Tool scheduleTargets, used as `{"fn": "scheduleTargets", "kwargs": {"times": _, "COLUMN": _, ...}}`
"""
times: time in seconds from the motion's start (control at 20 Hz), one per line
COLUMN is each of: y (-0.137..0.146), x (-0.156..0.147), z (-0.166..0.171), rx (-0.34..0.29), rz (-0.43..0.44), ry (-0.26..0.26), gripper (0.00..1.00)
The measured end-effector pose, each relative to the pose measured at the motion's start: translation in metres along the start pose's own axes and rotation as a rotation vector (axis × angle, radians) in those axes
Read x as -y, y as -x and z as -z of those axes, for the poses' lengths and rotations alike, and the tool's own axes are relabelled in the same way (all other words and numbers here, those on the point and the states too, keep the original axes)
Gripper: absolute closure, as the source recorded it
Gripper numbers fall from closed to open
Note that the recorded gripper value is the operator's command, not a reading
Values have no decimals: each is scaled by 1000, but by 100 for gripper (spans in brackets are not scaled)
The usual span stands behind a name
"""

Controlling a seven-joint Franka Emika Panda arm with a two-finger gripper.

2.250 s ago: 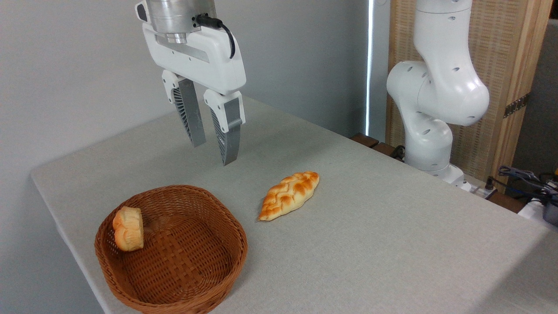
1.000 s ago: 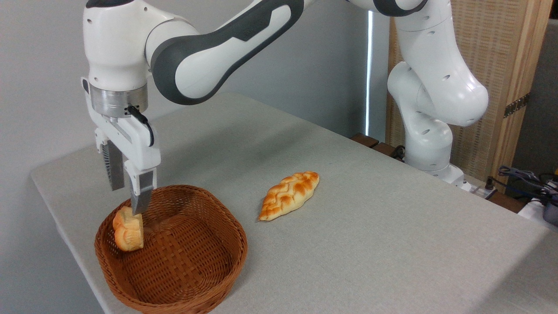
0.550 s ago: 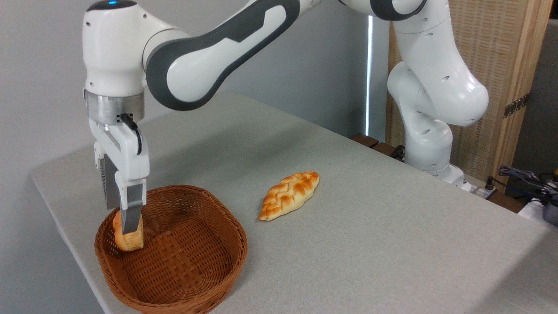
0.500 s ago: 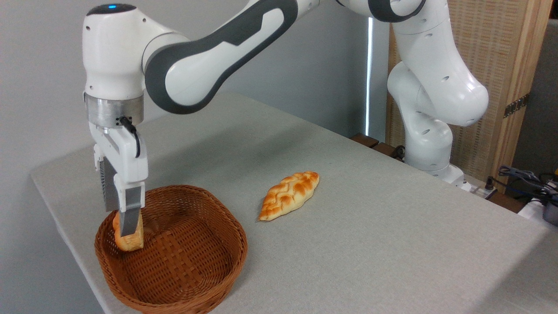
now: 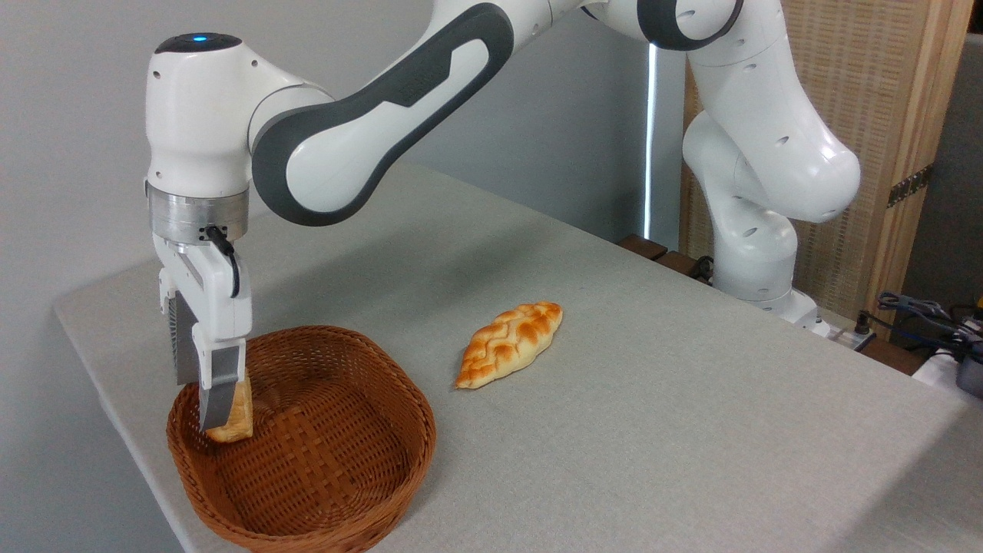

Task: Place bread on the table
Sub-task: 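Close the gripper on the round bread roll inside the basket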

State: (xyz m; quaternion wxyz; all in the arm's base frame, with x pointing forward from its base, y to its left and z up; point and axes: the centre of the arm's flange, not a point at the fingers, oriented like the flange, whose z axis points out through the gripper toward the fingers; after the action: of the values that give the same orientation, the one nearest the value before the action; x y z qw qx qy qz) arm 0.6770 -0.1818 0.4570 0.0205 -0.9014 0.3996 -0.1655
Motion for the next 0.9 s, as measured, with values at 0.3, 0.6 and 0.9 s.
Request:
{"fn": "scheduleTargets", "kwargs": {"times": 0.3, "y": -1, "x": -8, "z": -2, "rx": 21, "rz": -10, "ry": 21, "gripper": 0}}
{"fn": "scheduleTargets", "kwargs": {"times": 0.6, "y": -1, "x": -15, "z": -4, "rx": 46, "rz": -18, "ry": 44, "gripper": 0}}
{"fn": "scheduleTargets", "kwargs": {"times": 0.9, "y": -1, "x": -15, "z": -5, "rx": 51, "rz": -19, "ry": 46, "gripper": 62}}
